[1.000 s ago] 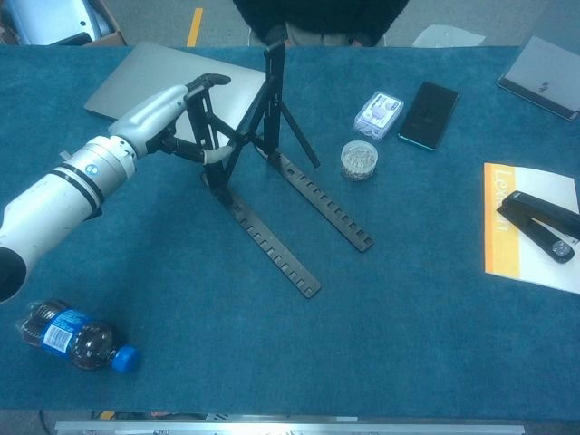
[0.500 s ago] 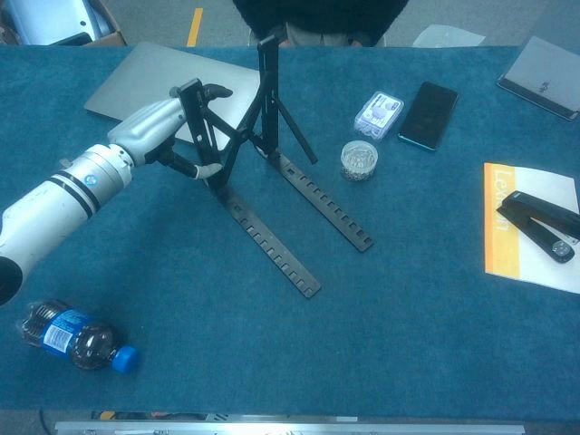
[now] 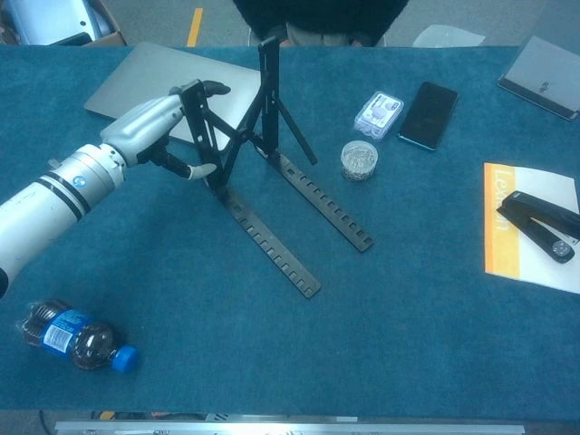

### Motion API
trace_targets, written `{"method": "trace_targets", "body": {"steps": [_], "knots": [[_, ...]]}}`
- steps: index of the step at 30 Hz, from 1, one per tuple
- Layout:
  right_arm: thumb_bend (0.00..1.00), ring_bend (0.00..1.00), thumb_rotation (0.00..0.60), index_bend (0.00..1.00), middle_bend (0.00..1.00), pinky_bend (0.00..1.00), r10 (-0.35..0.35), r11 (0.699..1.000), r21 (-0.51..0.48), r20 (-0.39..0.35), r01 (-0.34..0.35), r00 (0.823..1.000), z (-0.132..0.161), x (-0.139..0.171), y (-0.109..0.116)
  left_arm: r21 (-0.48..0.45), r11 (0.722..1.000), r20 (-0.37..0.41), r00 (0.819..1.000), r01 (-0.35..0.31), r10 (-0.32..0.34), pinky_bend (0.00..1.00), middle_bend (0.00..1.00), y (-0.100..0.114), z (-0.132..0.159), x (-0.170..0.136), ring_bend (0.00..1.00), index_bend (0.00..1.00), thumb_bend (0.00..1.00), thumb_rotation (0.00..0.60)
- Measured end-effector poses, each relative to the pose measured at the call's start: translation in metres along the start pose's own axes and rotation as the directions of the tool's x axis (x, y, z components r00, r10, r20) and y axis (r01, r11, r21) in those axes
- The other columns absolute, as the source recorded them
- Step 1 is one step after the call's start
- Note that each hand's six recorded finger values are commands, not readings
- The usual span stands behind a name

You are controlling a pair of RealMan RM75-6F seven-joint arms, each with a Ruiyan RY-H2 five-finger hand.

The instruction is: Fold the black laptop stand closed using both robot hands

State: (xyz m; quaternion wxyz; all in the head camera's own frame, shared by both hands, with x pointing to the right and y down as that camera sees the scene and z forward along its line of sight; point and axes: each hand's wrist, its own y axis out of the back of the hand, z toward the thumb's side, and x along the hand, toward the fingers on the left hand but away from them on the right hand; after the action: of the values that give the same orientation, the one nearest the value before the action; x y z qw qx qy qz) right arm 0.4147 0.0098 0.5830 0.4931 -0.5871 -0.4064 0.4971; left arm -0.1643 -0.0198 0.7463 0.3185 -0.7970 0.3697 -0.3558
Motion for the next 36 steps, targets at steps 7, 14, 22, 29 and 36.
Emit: {"method": "trace_targets", "body": {"steps": [7, 14, 22, 29, 36], "knots": [[0.00, 0.08, 0.600, 0.13, 0.24, 0.16, 0.034, 0.999, -0.026, -0.050, -0.036, 0.998, 0.012, -0.006, -0.015, 0.033, 0.999, -0.003, 1.000, -0.013, 0.013, 0.00, 0.00, 0.009, -0.003, -0.005, 0.00, 0.00, 0.26, 0.600], [0.00, 0.05, 0.600, 0.13, 0.22, 0.16, 0.042, 0.995, -0.088, -0.117, -0.052, 0.992, 0.029, -0.020, -0.024, 0.057, 0.998, -0.016, 1.000, -0.019, 0.020, 0.00, 0.00, 0.020, -0.006, -0.010, 0.00, 0.00, 0.26, 0.600], [0.00, 0.02, 0.600, 0.08, 0.18, 0.16, 0.001, 0.987, -0.159, -0.176, -0.029, 0.984, 0.054, -0.046, -0.035, 0.073, 0.997, -0.027, 0.999, -0.031, 0.033, 0.00, 0.00, 0.028, -0.010, -0.018, 0.00, 0.00, 0.26, 0.600], [0.00, 0.02, 0.600, 0.08, 0.18, 0.16, 0.070, 0.976, -0.186, -0.238, -0.116, 0.969, 0.078, -0.057, -0.052, 0.082, 0.996, -0.035, 0.998, -0.039, 0.042, 0.00, 0.00, 0.034, -0.012, -0.021, 0.00, 0.00, 0.26, 0.600], [0.01, 0.02, 0.600, 0.08, 0.18, 0.22, 0.193, 0.916, -0.286, -0.299, -0.281, 0.934, 0.101, -0.056, -0.064, 0.091, 0.995, -0.038, 0.998, -0.045, 0.049, 0.00, 0.00, 0.037, -0.011, -0.022, 0.00, 0.00, 0.26, 0.600]]}}
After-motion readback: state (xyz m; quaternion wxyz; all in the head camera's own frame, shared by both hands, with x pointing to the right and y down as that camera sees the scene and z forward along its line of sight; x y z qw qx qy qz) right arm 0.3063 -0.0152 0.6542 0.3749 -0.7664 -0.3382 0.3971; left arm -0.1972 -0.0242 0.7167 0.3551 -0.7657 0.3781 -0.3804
